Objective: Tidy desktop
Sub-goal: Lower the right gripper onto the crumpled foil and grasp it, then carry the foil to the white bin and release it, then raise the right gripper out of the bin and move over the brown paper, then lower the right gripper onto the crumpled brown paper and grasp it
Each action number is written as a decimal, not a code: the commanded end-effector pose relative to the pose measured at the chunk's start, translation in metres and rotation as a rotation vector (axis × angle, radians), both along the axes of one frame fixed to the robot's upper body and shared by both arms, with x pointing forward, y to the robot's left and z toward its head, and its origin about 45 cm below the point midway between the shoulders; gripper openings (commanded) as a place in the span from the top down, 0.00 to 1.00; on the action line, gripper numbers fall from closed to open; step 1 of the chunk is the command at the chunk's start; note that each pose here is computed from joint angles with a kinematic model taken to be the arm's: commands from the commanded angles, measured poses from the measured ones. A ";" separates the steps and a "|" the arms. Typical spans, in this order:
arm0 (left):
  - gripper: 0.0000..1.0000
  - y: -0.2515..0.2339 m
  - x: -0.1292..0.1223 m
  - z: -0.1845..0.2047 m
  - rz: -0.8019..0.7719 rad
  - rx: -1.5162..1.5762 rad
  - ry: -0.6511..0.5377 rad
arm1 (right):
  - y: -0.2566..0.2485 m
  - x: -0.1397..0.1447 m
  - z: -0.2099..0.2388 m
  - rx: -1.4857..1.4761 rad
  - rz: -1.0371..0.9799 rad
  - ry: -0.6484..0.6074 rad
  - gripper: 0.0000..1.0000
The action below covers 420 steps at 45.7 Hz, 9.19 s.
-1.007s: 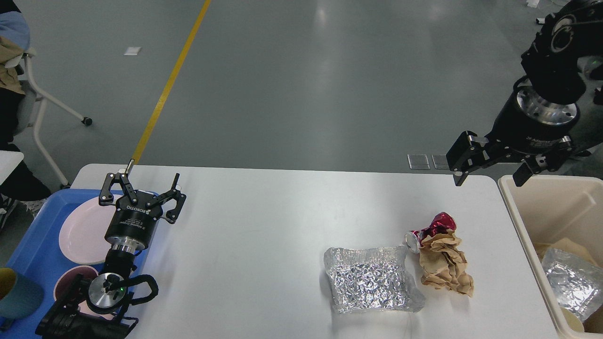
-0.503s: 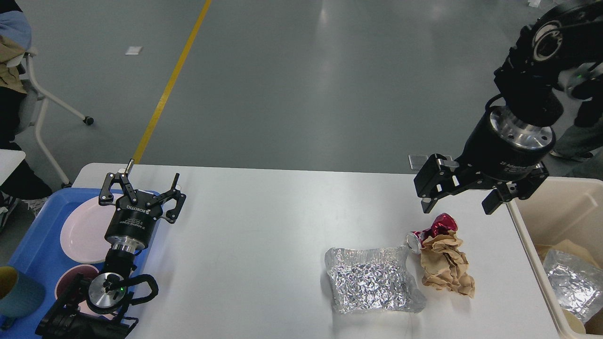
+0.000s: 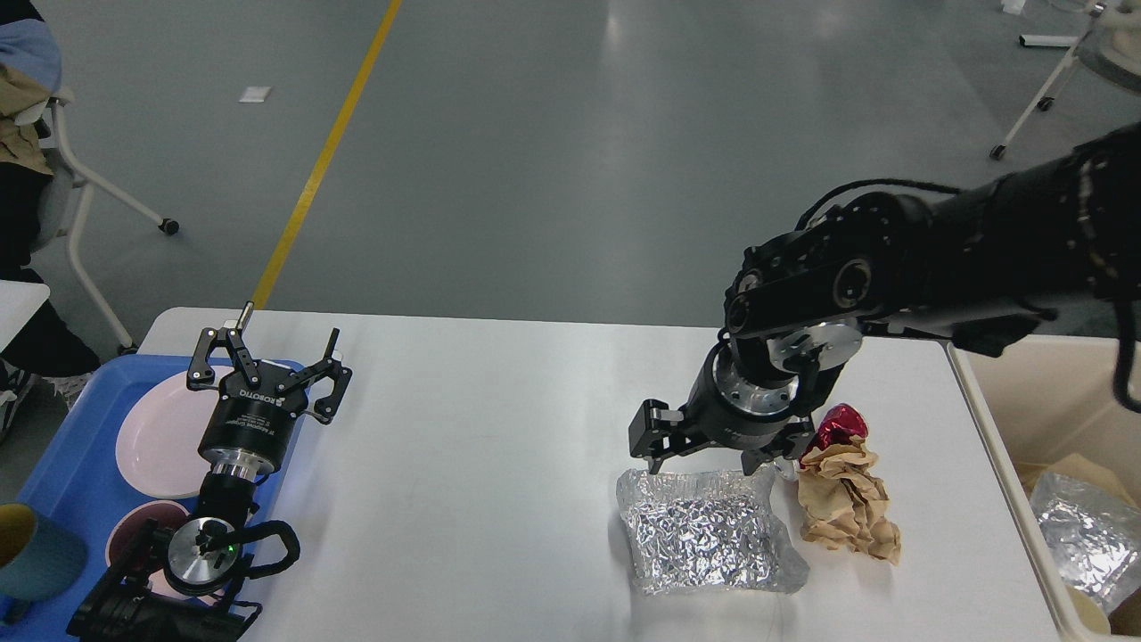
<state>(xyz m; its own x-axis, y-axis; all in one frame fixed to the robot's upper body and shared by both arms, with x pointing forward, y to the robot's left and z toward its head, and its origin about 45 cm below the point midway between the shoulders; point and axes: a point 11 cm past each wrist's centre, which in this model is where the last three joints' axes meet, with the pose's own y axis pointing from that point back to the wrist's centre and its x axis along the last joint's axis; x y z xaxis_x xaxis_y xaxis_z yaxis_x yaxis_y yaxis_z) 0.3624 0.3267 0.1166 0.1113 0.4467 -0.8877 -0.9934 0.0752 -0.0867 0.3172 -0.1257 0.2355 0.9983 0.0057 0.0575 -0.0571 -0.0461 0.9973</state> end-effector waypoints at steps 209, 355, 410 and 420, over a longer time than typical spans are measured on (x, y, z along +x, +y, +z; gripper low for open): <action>0.04 0.000 0.000 0.000 0.000 0.000 0.000 | -0.407 -0.006 -0.176 -0.558 -0.733 -0.699 1.00; 0.04 0.000 0.000 0.000 -0.002 0.000 0.000 | -0.188 0.020 -0.108 -0.270 -0.260 -0.095 0.00; 0.04 0.000 0.000 0.000 -0.002 0.000 0.000 | -0.183 -0.017 -0.180 -0.251 -0.320 -0.053 1.00; 0.04 0.000 0.000 0.000 -0.002 0.000 0.000 | -0.182 -0.012 -0.167 -0.240 -0.323 -0.042 1.00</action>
